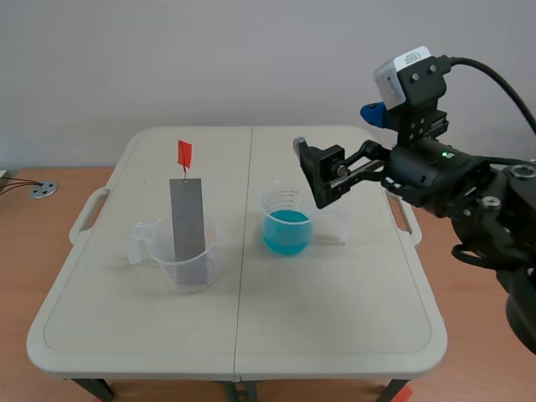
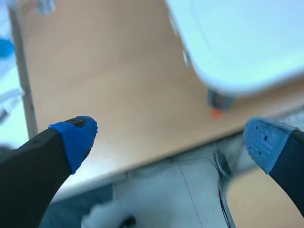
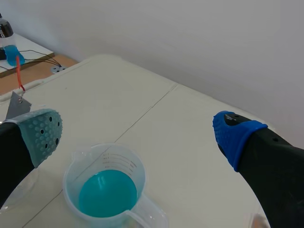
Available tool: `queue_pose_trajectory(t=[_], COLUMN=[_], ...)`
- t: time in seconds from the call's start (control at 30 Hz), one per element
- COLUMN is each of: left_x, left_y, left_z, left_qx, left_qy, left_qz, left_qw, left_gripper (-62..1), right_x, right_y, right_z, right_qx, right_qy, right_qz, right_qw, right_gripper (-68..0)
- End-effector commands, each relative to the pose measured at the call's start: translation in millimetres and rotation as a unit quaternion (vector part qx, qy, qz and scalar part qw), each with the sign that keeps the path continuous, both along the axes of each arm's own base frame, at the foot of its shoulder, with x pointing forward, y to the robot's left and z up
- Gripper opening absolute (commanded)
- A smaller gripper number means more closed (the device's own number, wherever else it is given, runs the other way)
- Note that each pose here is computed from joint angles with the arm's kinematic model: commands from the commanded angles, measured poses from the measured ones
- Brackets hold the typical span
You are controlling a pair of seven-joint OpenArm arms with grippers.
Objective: Hold the metal plate by the orange handle, dip it into the blue solution, take it out and point at it, then put the plate back in the beaker on the left.
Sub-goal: 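Return to the home posture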
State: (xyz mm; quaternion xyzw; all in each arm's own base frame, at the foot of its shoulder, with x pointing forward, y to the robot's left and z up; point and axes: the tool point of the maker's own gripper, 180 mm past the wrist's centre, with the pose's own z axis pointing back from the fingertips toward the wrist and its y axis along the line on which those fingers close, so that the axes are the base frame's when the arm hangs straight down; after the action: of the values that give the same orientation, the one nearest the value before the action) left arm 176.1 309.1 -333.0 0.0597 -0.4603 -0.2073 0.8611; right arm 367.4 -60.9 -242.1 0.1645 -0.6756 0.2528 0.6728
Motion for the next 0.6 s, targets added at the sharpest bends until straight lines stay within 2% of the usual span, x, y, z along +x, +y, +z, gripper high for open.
queue_pose_trajectory(t=[0.0, 0.3, 0.57], left_x=[16.0, 71.7, 101.7], left_y=[-12.6, -43.8, -82.8], left_z=[15.5, 63.3, 79.8], left_qx=[-0.011, -0.034, -0.071], left_qy=[-0.032, -0.126, -0.176], left_qz=[-0.017, -0.061, -0.101], left_qw=[0.9993, 0.9895, 0.9767], left_gripper=[1.4, 1.4, 1.4], right_x=[-6.7, -52.6, -73.6], right_y=[-5.0, -13.0, -18.9], right_z=[7.7, 5.1, 16.4], right_qx=[0.001, -0.022, -0.047], right_qy=[-0.009, 0.009, 0.013], right_qz=[0.0, 0.002, -0.008], right_qw=[1.0, 0.9997, 0.9988], right_gripper=[-1.0, -1.0, -1.0])
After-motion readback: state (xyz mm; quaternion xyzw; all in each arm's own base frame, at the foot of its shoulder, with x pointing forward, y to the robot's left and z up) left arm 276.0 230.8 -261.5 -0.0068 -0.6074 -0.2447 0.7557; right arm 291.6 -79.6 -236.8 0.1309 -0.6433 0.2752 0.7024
